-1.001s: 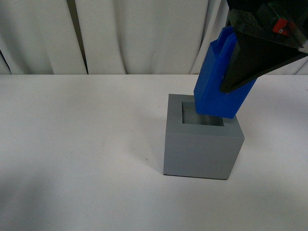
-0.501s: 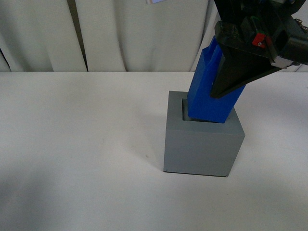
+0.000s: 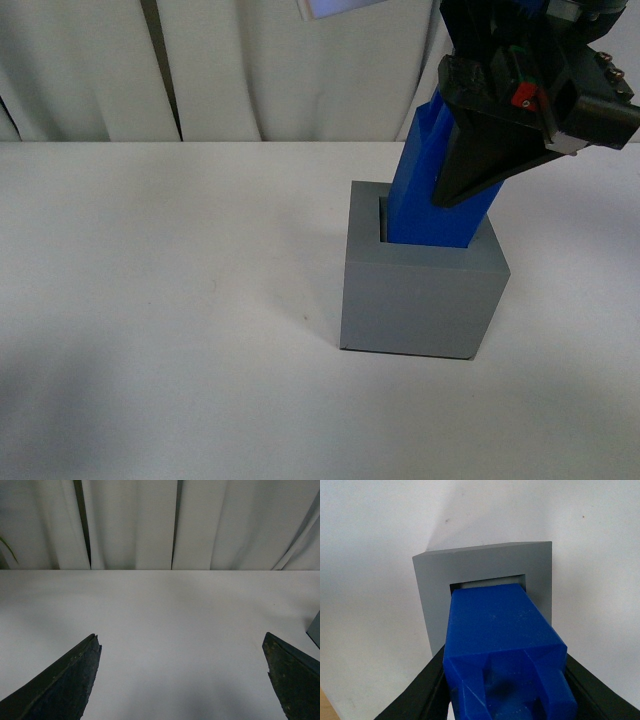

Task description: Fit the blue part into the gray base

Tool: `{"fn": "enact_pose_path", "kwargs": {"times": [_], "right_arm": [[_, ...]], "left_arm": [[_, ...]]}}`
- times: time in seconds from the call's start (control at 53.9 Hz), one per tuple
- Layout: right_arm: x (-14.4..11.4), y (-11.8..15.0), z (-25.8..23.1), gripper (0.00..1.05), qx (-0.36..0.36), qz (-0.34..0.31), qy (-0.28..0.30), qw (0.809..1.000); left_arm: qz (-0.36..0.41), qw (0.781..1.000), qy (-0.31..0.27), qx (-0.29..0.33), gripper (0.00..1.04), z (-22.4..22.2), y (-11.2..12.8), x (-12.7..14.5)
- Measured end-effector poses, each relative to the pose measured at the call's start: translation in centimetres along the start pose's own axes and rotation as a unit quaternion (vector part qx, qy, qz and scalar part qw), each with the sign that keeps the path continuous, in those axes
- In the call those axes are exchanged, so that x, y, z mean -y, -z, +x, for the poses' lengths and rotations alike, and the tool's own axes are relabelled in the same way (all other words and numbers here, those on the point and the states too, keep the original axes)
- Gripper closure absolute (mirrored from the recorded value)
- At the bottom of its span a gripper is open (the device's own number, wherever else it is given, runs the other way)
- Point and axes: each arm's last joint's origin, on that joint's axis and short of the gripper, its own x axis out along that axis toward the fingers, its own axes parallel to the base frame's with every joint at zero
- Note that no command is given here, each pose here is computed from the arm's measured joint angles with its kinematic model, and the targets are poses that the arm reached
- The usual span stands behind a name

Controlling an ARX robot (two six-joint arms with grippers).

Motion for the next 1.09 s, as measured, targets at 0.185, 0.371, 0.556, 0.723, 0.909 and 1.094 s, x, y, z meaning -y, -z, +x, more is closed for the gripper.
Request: {"fn": "enact_pose_path", "kwargs": {"times": [0.185,0.371,0.556,0.723,0.909,1.094], "right_arm": [[0.0,0.0,0.1,0.57,-0.002,0.000,0.000,1.000],[0.0,0.1,0.1,0.36,-0.001,0.002,0.001,1.000],[0.3,0.1,-0.3,0.06,0.019,0.017,-0.005,1.000],[1.1,0.8,-2.3,0.07,0.051,0.030,0.005,0.998],[1.2,4.0,-6.9,0.07,0.129,0.050,0.077,0.987],[-1.6,8.3,-8.9,0.07,0.232,0.093,0.131,0.959]], "left_arm": [[0.000,1.000,0.000,0.000,0.06,0.0,0.0,0.0],[0.000,1.000,0.000,0.000,0.06,0.0,0.0,0.0],[0.000,1.000,0.000,0.000,0.06,0.0,0.0,0.0],[0.000,1.000,0.000,0.000,0.06,0.0,0.0,0.0],[0.000,1.000,0.000,0.000,0.06,0.0,0.0,0.0],[0.000,1.000,0.000,0.000,0.06,0.0,0.0,0.0]]}}
